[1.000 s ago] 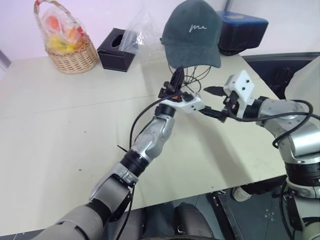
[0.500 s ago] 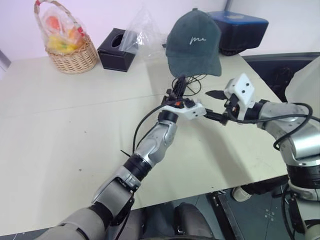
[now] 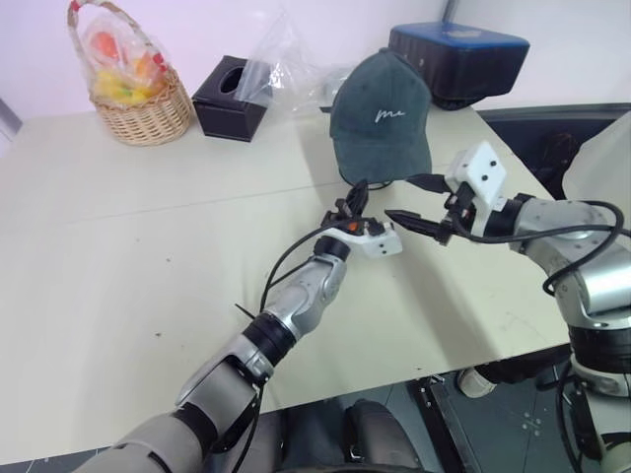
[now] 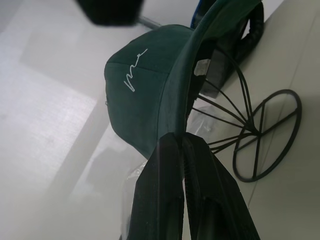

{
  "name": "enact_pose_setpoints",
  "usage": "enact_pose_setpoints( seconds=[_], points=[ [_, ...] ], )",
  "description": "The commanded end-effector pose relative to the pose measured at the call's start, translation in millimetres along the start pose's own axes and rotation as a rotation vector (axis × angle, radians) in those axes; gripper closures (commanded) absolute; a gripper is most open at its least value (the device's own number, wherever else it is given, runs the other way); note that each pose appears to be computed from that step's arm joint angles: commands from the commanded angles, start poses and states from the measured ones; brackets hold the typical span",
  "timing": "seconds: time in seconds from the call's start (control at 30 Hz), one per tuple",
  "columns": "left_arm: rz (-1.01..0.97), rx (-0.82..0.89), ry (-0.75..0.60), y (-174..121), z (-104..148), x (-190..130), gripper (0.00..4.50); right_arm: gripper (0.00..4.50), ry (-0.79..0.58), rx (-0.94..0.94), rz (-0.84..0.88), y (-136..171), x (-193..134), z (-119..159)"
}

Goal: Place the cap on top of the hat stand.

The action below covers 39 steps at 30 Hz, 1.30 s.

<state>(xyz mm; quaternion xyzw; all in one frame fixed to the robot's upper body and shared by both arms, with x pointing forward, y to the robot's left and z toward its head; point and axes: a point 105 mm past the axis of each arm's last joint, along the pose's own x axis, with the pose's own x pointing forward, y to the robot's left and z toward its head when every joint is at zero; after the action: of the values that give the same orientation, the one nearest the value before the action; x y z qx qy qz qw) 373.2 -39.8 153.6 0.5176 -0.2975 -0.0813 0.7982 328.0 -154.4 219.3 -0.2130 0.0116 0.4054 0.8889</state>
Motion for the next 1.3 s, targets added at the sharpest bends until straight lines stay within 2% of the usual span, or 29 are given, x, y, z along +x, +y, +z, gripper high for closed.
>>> enact_pose_setpoints(
  seconds=[0.03,0.37,0.57,0.67,0.87,0.9,1.3],
  points=[
    [-0.001,-0.006,-0.027,3.8,10.9,1.8,4.49,1.01,-0.055,-0.048,-0.015,-2.7,-3.9,18.1],
    [-0.081,-0.018,-0.036,-6.7,7.6,-4.2,4.49,1.01,-0.055,-0.065,-0.021,-5.4,-4.6,20.2],
    [-0.103,-0.029,-0.036,-8.5,6.6,-5.6,4.49,1.01,-0.012,-0.138,-0.059,-23.0,-17.6,25.0],
    [-0.119,-0.043,-0.031,-9.4,5.6,-6.0,3.47,1.01,0.017,-0.164,-0.057,-26.1,-23.2,24.5],
    [-0.120,-0.042,-0.036,-8.8,6.2,-6.3,0.42,1.01,0.073,-0.206,-0.082,-39.3,-38.2,24.2],
    [-0.119,-0.041,-0.038,-8.7,6.3,-6.3,0.08,1.01,0.078,-0.210,-0.082,-40.1,-39.8,24.4],
    [-0.218,-0.082,-0.070,-19.5,-1.2,-24.6,0.08,1.01,0.093,-0.208,-0.083,-41.3,-44.8,23.9]
  ],
)
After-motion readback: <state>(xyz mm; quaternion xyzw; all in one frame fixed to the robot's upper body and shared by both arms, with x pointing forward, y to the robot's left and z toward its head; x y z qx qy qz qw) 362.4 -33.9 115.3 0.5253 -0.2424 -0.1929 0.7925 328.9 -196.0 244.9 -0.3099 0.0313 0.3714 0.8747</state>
